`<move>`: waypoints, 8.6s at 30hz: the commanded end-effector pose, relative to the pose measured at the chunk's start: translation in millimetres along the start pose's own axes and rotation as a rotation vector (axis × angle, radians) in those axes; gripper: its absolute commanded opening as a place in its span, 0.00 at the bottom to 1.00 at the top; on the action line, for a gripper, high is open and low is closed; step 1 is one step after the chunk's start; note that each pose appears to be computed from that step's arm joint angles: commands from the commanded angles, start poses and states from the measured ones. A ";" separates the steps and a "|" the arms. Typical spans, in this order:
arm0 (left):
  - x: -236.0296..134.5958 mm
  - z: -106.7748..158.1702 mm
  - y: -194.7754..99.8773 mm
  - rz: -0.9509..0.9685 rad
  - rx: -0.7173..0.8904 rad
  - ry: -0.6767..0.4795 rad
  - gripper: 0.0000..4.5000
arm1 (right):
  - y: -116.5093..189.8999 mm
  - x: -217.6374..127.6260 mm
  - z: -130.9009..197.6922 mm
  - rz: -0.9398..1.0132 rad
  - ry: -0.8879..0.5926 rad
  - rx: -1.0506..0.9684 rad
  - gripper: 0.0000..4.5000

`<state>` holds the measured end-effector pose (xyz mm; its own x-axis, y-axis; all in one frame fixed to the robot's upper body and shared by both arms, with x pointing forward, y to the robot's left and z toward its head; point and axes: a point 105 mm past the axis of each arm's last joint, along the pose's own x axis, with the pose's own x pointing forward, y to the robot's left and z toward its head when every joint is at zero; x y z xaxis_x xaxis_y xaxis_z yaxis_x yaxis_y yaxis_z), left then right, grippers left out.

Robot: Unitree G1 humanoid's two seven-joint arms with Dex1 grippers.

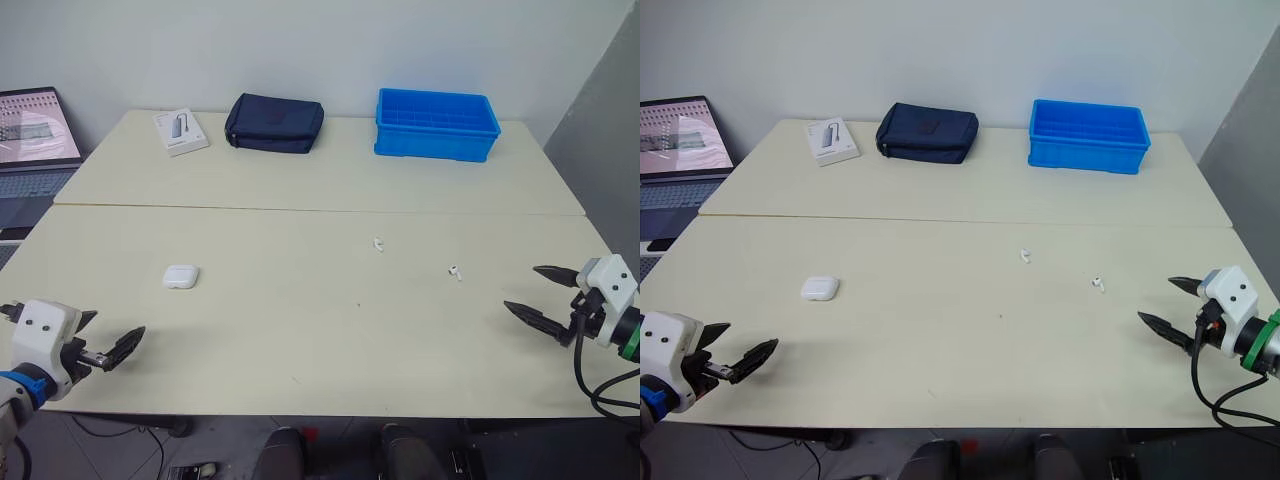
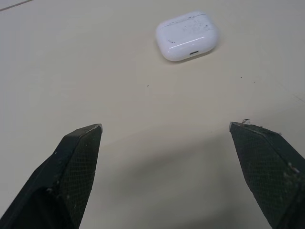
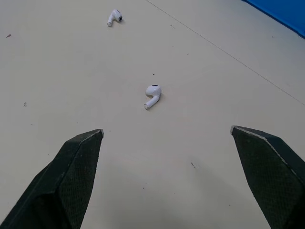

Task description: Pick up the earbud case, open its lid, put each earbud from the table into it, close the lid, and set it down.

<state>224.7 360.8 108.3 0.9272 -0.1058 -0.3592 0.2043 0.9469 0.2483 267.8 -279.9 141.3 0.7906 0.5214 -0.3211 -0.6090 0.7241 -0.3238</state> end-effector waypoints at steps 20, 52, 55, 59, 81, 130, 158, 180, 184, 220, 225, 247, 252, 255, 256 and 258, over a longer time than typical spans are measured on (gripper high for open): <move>-9.2 20.7 -0.9 -0.082 0.045 -0.122 1.00 | -7.0 1.1 13.3 0.001 -0.050 -0.045 1.00; 83.4 4.2 -29.4 0.101 -0.242 -0.065 1.00 | 85.7 63.8 141.0 0.525 -0.346 -0.187 1.00; 92.8 4.9 -28.1 0.101 -0.252 -0.056 1.00 | 91.6 65.0 143.6 0.559 -0.350 -0.192 1.00; 103.6 4.9 -26.7 0.094 -0.273 -0.033 1.00 | 96.6 65.6 145.7 0.582 -0.354 -0.195 1.00; 123.3 -2.4 -28.2 0.007 -0.138 0.064 0.61 | 100.5 61.4 139.7 0.567 -0.337 -0.197 1.00; 57.5 114.2 -259.2 -0.963 0.430 -0.782 0.61 | 169.1 107.2 114.4 0.791 0.152 0.657 0.64; 70.4 99.5 -231.4 -1.102 0.263 -0.249 1.00 | 151.1 102.6 105.6 0.677 0.223 0.023 0.19; 77.0 135.8 -287.4 -1.236 0.379 -0.273 1.00 | 147.4 106.1 102.6 0.733 0.213 -0.300 0.19; 75.2 138.6 -291.8 -1.262 0.363 -0.272 0.79 | 148.0 106.5 103.7 0.735 0.210 -0.305 0.19; 66.0 117.9 -280.2 -1.309 0.190 -0.247 0.17 | 112.1 88.8 113.2 0.637 0.118 -0.482 0.89; 61.2 117.7 -281.6 -1.284 0.034 -0.399 0.17 | 123.0 82.8 142.7 0.645 -0.103 -0.470 0.89; 60.5 116.0 -284.2 -1.250 0.063 -0.468 0.17 | 123.1 102.7 140.6 0.607 -0.022 -0.421 0.89; 59.9 113.9 -284.2 -1.261 0.084 -0.467 0.17 | 119.5 101.8 141.3 0.612 -0.012 -0.419 0.89; 60.2 112.5 -283.2 -1.261 0.090 -0.467 0.17 | 117.2 100.5 141.7 0.617 -0.008 -0.404 0.89; 60.2 112.3 -282.9 -1.261 0.091 -0.467 0.17 | 116.3 100.1 141.3 0.617 -0.006 -0.403 0.89; 60.2 111.6 -282.6 -1.262 0.097 -0.467 0.17 | 114.8 99.9 139.7 0.616 0.002 -0.402 0.89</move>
<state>265.0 57.4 114.7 0.1583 -0.9855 -0.0618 0.9872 0.1569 0.0274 279.8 -76.4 177.5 0.2387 0.7751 -0.5850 -0.9453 0.0475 -0.3227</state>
